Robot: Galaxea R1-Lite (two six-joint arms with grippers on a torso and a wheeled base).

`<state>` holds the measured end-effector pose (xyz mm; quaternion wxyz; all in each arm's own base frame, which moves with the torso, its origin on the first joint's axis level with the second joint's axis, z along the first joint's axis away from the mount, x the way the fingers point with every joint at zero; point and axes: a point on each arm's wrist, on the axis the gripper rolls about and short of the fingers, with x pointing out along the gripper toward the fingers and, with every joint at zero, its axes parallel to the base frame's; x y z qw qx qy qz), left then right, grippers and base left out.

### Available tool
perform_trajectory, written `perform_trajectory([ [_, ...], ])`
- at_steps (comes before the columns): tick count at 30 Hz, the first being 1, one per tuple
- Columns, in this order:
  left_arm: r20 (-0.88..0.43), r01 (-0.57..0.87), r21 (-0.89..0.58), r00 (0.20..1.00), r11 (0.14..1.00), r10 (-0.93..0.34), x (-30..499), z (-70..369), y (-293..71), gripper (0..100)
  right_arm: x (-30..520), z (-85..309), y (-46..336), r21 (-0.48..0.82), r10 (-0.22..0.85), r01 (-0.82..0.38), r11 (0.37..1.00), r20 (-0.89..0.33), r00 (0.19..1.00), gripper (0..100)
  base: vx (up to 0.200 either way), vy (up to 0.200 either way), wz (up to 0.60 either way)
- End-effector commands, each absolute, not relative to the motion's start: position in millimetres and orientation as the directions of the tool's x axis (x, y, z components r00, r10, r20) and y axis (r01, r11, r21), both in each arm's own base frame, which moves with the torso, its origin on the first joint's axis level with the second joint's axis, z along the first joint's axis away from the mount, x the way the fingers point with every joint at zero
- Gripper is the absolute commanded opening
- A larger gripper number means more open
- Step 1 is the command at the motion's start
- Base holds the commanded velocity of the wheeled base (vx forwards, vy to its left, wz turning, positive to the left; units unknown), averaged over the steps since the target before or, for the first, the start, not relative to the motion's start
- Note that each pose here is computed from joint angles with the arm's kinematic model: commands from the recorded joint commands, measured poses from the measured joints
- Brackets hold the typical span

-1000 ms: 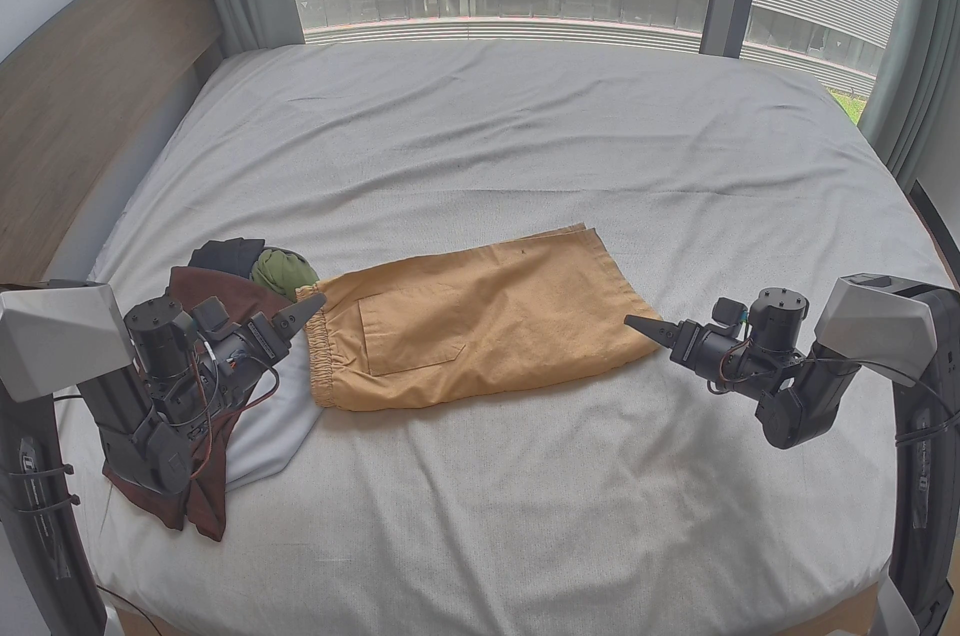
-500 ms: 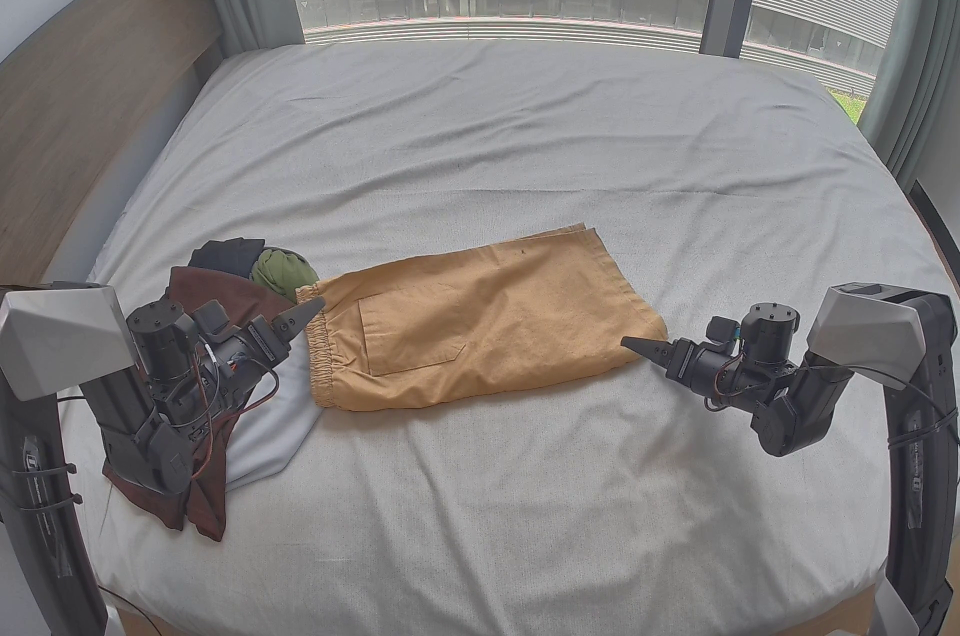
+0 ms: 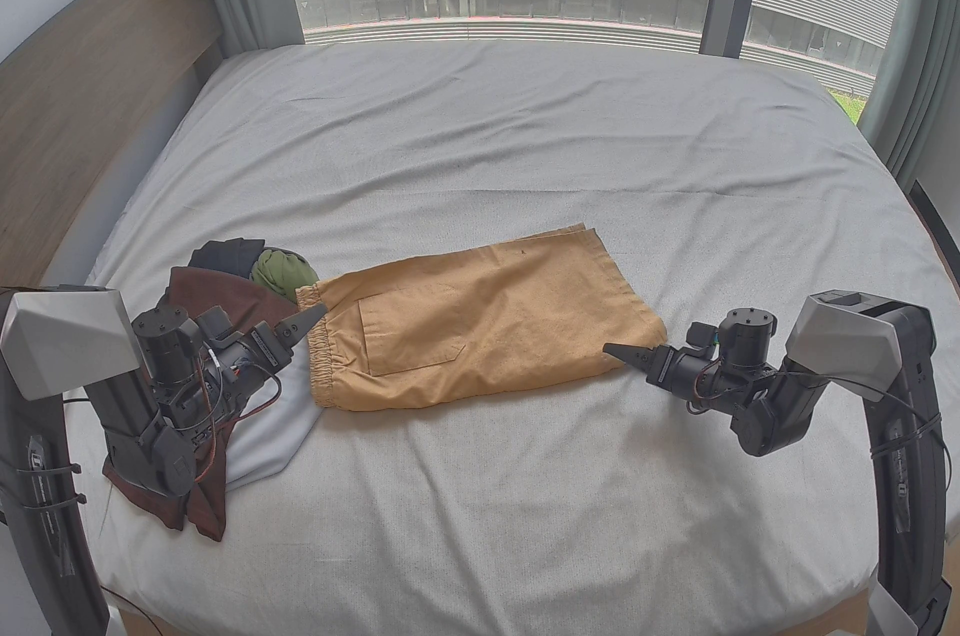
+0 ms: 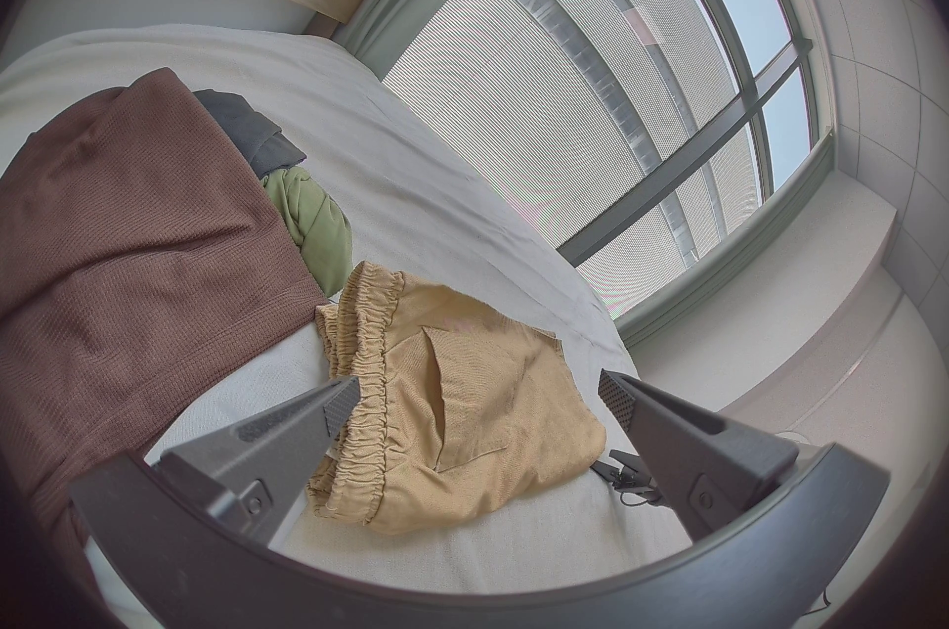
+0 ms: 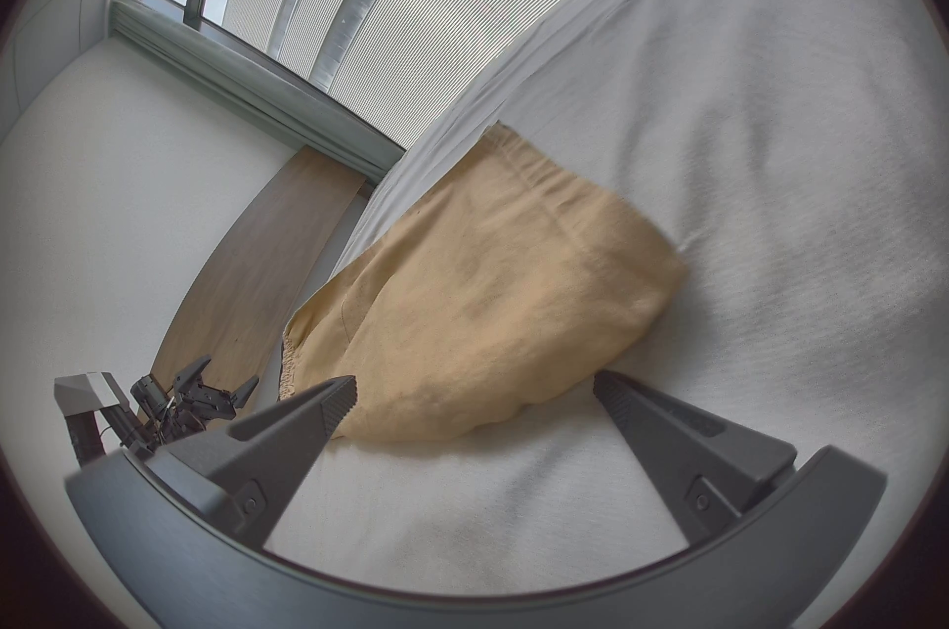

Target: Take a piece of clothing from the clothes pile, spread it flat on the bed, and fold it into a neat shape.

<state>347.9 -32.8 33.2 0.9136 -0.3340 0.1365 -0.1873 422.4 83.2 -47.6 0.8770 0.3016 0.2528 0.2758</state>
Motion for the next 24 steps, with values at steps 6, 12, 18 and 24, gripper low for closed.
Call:
perform_trajectory([
  [6,-0.124,0.248,-0.662,0.894,0.707,-0.430,348.4,33.2,-31.4,100,436.6,-63.6,128.7,0.659,0.666,-0.373,0.654,-0.268,0.696,100,0.000,0.000,0.00],
  [12,-0.122,0.250,-0.662,0.894,0.707,-0.431,348.3,33.7,-31.9,100,455.2,-66.1,142.1,0.638,0.631,-0.375,0.673,-0.230,0.741,100,0.000,0.000,0.00],
  [18,-0.122,0.251,-0.662,0.893,0.706,-0.433,348.2,33.7,-32.4,100,457.0,-66.3,145.3,0.654,0.622,-0.355,0.668,-0.227,0.750,100,0.000,0.000,0.00],
  [24,-0.127,0.252,-0.663,0.891,0.705,-0.437,348.2,32.1,-34.5,100,456.5,-66.7,144.5,0.648,0.597,-0.339,0.682,-0.227,0.769,0,0.000,0.000,0.00],
])
